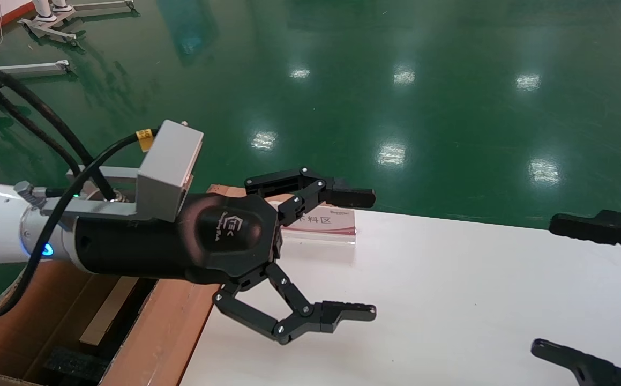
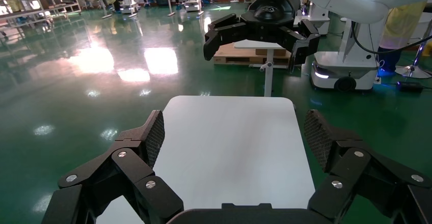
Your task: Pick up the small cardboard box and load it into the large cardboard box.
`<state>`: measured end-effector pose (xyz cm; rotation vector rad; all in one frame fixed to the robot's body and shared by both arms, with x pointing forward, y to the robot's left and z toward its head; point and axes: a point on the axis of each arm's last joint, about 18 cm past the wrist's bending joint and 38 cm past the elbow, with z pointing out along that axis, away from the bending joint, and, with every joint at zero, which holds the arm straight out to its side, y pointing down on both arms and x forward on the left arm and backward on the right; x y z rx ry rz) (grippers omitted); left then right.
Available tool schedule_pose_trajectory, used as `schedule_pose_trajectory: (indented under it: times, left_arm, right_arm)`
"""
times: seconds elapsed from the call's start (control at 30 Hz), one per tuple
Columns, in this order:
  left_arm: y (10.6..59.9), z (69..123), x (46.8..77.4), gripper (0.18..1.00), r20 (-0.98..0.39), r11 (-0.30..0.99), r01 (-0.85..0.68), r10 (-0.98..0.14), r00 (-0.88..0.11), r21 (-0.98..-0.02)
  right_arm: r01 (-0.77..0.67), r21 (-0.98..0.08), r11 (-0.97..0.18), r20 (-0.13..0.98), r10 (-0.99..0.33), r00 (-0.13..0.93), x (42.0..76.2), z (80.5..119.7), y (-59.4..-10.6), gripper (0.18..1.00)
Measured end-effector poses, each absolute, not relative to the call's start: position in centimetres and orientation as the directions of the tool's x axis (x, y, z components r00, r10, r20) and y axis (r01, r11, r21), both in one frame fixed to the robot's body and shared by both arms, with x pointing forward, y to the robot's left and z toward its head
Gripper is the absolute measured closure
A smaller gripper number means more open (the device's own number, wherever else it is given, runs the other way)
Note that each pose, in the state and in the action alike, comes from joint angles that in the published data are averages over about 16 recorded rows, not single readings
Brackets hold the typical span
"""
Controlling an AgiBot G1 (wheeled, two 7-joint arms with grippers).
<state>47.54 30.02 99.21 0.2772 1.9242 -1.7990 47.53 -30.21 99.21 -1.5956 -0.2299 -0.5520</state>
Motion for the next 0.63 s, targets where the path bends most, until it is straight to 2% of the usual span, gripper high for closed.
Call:
schedule_pose_trajectory:
  times: [0.63]
  left_arm:
    - [30.01, 99.21, 47.54, 0.184, -0.477, 0.112, 0.464, -0.178, -0.860, -0.879]
  right_arm:
    - [0.464, -0.879, -0.112, 0.477, -0.178, 0.861, 47.53, 99.21, -30.21, 0.178]
